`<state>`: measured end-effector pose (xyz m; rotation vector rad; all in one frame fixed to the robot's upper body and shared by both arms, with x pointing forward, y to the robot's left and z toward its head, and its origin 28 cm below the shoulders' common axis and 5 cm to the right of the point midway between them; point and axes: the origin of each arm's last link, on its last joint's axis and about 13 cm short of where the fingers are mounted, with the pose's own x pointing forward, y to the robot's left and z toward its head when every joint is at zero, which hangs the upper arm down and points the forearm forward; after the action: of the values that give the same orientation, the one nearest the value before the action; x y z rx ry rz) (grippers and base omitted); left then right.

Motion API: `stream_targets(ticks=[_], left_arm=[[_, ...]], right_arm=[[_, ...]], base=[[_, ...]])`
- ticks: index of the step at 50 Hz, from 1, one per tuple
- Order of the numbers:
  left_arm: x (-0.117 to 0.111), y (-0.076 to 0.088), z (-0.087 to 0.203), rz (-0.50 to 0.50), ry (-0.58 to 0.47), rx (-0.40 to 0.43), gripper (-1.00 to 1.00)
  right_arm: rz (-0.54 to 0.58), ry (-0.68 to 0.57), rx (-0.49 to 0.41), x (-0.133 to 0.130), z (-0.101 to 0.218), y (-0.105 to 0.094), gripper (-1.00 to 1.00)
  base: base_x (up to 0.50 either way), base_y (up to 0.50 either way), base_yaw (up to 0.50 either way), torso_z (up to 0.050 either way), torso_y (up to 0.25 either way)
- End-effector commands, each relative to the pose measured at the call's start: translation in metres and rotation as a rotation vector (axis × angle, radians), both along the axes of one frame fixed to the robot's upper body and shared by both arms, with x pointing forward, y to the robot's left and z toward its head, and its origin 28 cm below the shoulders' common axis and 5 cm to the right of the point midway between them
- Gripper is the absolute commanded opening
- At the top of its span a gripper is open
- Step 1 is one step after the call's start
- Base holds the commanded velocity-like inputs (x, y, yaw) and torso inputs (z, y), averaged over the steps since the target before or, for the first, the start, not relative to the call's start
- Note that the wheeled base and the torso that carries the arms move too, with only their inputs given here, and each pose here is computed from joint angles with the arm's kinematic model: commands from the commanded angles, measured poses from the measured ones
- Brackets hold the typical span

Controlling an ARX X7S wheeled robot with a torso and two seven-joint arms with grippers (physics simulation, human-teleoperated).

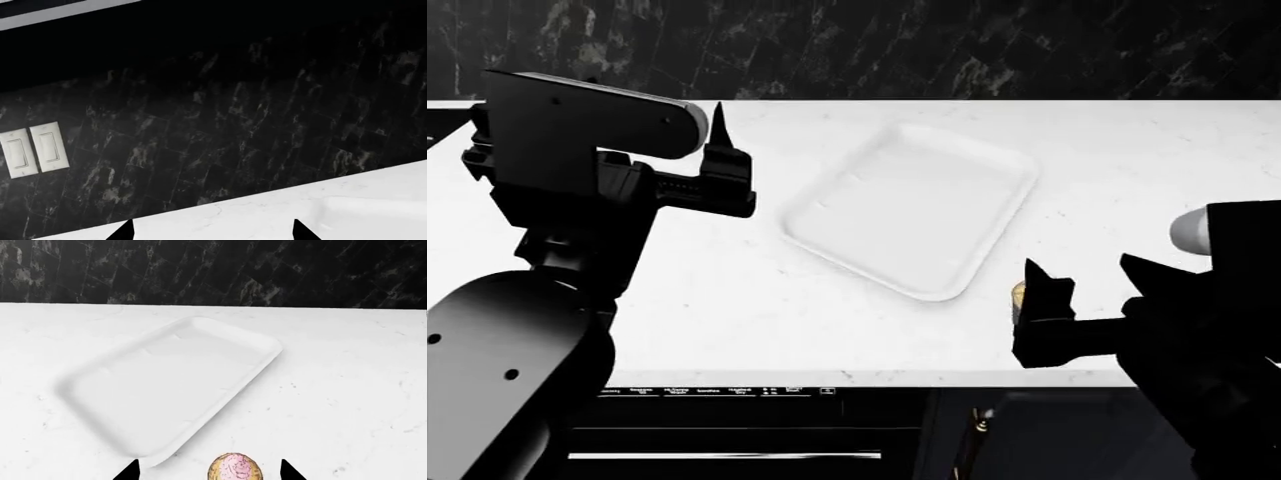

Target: Pick up the bowl with donut and place it on the tray. Pick up the cupcake and place it on the tray.

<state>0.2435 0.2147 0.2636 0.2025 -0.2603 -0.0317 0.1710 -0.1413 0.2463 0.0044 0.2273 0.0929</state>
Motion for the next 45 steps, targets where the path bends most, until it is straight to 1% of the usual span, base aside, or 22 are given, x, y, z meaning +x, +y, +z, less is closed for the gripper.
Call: stream_targets(ticks=[1,6,9,14,17,26,30,35,40,45], left_arm=[[-0.001,0.001,0.001,0.010,-0.001,-0.004,1.00],[-0.001,0.001,0.000,0.010,0.002,-0.004,1.00],[-0.001,0.001,-0.001,0.010,0.003,-0.006,1.00],[-0.001,0.002,-0.001,0.010,0.005,-0.008,1.00],[-0.001,0.001,-0.002,0.010,0.006,-0.008,1.00],[-0.001,0.001,-0.002,0.010,0.006,-0.009,1.00],[-0.001,0.001,-0.003,0.009,0.005,-0.010,1.00],[-0.001,0.002,-0.003,0.011,0.004,-0.011,1.00],[-0.001,0.002,-0.003,0.012,0.004,-0.011,1.00],[-0.002,0.002,-0.003,0.013,0.003,-0.012,1.00]], right_arm=[[0.034,0.108,0.028,-0.007,0.005,0.005,1.00],[0.077,0.148,0.061,-0.008,0.001,0.009,1.00],[0.082,0.167,0.075,-0.007,-0.004,0.008,1.00],[0.015,0.167,0.039,-0.002,-0.011,0.003,1.00],[-0.018,0.161,0.031,-0.002,-0.012,0.001,1.00],[-0.070,0.160,0.021,-0.001,-0.013,-0.002,1.00],[-0.092,0.176,-0.007,0.004,-0.017,-0.001,1.00],[-0.100,0.216,0.043,0.015,-0.023,-0.003,1.00],[-0.105,0.232,0.044,0.023,-0.030,-0.005,1.00],[-0.120,0.236,0.039,0.026,-0.033,-0.007,1.00]], base=[[0.00,0.00,0.00,0.000,0.000],[0.00,0.00,0.00,0.000,0.000],[0.00,0.00,0.00,0.000,0.000],[0.00,0.00,0.00,0.000,0.000],[0.00,0.00,0.00,0.000,0.000],[0.00,0.00,0.00,0.000,0.000],[0.00,0.00,0.00,0.000,0.000],[0.00,0.00,0.00,0.000,0.000],[0.00,0.00,0.00,0.000,0.000],[0.00,0.00,0.00,0.000,0.000]])
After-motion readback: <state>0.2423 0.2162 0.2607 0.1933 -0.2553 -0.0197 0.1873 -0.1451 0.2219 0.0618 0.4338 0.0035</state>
